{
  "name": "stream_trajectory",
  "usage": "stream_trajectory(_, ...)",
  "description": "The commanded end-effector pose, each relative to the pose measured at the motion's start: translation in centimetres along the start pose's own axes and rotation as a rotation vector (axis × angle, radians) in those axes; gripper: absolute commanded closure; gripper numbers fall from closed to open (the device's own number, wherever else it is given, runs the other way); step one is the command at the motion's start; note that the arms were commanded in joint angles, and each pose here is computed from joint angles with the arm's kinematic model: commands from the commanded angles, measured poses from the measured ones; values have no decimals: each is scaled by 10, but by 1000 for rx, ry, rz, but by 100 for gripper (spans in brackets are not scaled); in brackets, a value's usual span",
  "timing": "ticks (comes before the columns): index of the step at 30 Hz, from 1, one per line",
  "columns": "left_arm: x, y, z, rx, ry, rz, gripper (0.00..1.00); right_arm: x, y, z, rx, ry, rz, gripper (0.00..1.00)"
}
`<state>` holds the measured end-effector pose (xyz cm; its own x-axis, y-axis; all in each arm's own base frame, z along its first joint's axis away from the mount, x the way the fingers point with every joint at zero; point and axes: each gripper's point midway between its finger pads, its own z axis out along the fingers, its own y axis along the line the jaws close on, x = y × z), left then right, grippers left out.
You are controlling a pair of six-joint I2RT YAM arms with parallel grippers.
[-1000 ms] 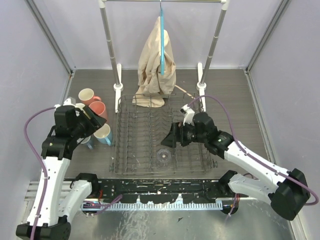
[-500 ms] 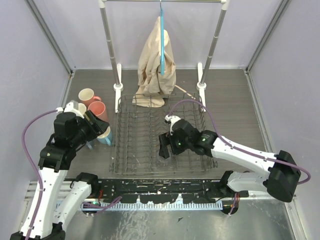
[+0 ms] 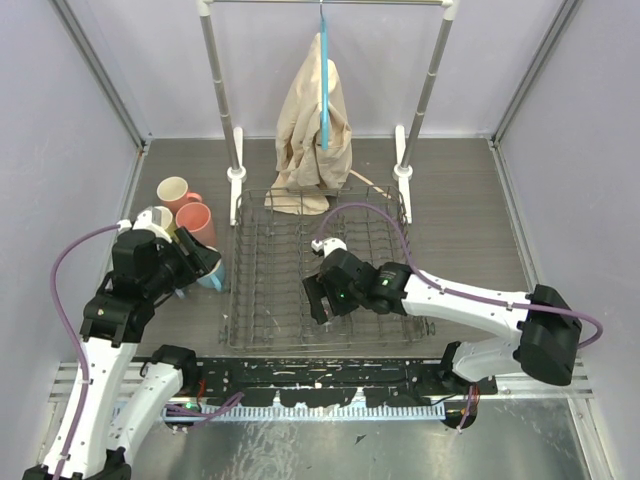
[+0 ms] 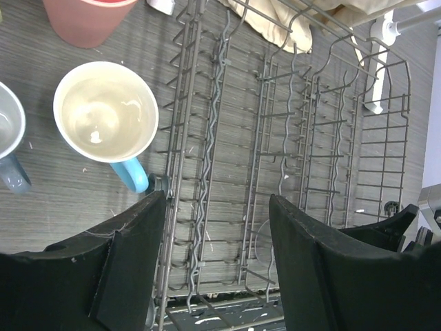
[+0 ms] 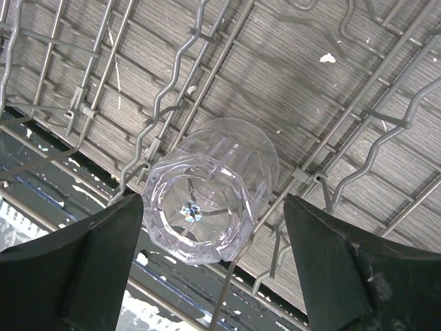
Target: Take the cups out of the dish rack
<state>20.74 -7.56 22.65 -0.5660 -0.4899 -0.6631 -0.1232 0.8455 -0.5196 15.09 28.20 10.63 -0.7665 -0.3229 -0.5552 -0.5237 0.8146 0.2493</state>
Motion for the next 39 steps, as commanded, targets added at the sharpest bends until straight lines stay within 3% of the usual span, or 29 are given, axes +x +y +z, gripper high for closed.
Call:
stream_trajectory(1,5,-3,0,29,9,14,32,-17,1,0,64,-49,12,12)
stream_trajectory(6,5,-3,-1,37,7,23,31,-15,-4,5,140,-37,-7,12)
stream_trajectory(30,9,-3,-1,51,15,26,30,-29,20,-28,96,-99,-7,9)
stream_trajectory(39,12,-3,0,55,21,24,30,-19,26,-26,105,-62,-59,9)
